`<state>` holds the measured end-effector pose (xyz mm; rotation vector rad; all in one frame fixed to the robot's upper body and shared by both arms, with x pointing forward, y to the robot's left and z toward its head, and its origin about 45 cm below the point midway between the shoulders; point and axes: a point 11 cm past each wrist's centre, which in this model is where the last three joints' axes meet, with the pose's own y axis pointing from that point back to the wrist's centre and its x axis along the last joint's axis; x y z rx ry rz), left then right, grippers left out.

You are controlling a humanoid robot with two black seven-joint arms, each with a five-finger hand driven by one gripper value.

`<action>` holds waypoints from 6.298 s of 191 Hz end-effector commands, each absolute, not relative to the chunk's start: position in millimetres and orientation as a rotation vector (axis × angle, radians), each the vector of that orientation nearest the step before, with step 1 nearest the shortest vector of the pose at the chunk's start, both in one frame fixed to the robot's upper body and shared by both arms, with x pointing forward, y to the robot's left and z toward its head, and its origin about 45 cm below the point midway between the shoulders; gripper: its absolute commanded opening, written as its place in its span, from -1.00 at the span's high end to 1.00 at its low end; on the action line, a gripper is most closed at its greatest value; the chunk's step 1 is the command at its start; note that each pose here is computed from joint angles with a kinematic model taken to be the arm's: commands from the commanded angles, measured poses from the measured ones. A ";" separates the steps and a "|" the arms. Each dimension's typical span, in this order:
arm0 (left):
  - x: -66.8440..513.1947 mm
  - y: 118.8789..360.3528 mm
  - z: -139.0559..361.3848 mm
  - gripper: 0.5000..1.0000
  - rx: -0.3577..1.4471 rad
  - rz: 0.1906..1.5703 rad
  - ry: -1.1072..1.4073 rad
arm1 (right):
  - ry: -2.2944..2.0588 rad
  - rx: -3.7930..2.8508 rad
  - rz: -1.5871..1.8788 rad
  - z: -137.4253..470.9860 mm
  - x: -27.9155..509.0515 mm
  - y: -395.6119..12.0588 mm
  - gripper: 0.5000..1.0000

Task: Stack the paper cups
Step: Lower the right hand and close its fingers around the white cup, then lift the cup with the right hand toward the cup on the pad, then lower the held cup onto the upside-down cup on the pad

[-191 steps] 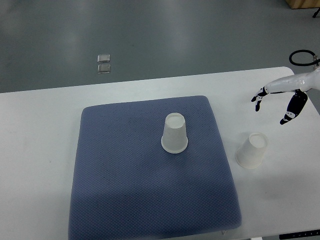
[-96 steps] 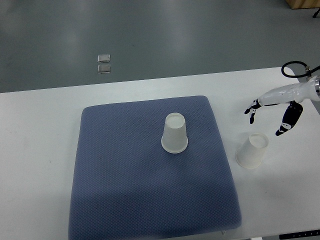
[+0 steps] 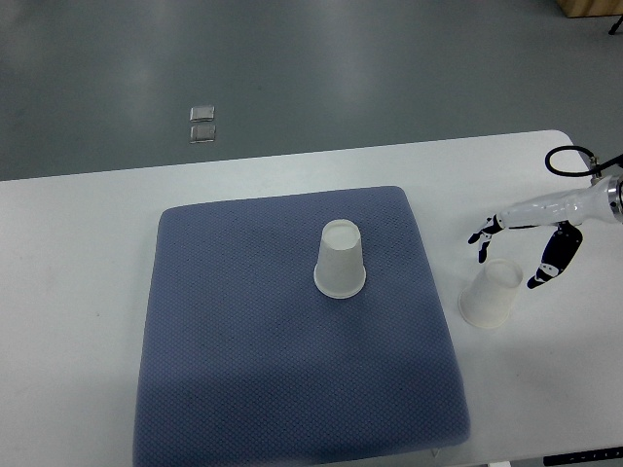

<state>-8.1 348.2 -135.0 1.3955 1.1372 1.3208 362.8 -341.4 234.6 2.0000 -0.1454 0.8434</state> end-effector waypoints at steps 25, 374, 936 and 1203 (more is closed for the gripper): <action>-8.8 348.2 -135.1 -1.00 1.396 1.320 1.138 | -0.160 1.994 0.875 222.3 358.0 -342.5 -0.65; -8.8 348.2 -135.1 -1.00 1.396 1.320 1.138 | -0.290 1.969 0.998 171.9 340.3 -352.3 -0.03; -8.8 348.2 -135.1 -1.00 1.396 1.320 1.138 | 0.100 2.105 1.248 335.2 419.5 -128.5 0.38; -8.8 348.2 -135.1 -1.00 1.396 1.320 1.138 | 0.060 2.102 1.219 327.1 430.6 -132.9 0.29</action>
